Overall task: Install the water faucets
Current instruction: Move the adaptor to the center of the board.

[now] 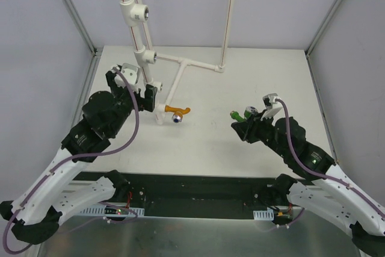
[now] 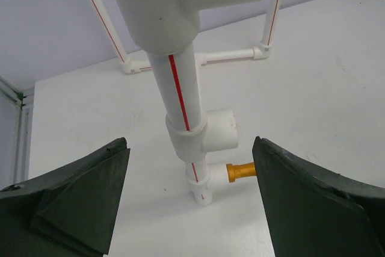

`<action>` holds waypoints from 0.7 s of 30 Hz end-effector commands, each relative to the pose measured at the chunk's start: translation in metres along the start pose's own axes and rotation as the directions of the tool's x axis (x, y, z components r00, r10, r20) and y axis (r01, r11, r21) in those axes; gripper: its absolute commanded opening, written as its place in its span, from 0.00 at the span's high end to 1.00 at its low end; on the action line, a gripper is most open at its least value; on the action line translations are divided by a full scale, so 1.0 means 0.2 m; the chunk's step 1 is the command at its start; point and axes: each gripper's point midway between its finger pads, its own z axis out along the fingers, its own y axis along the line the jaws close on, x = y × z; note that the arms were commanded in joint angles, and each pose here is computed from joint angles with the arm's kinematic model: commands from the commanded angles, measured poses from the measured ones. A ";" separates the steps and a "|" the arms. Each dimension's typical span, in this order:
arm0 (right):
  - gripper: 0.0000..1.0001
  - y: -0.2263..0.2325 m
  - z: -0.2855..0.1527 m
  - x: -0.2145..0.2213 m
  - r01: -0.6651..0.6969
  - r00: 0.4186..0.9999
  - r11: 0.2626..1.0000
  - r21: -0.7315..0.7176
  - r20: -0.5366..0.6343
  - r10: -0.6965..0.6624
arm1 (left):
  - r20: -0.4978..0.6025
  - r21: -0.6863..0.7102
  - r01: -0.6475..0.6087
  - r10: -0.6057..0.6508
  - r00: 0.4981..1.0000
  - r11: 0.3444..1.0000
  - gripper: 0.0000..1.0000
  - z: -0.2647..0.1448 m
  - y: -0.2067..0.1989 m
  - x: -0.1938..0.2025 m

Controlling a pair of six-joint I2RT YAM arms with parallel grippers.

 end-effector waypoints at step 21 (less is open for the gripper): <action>1.00 0.01 0.03 -0.14 0.138 0.975 0.990 -0.022 0.178 -0.132 | 0.069 0.398 0.311 -0.366 0.928 0.863 0.34 0.37 -0.05 -0.24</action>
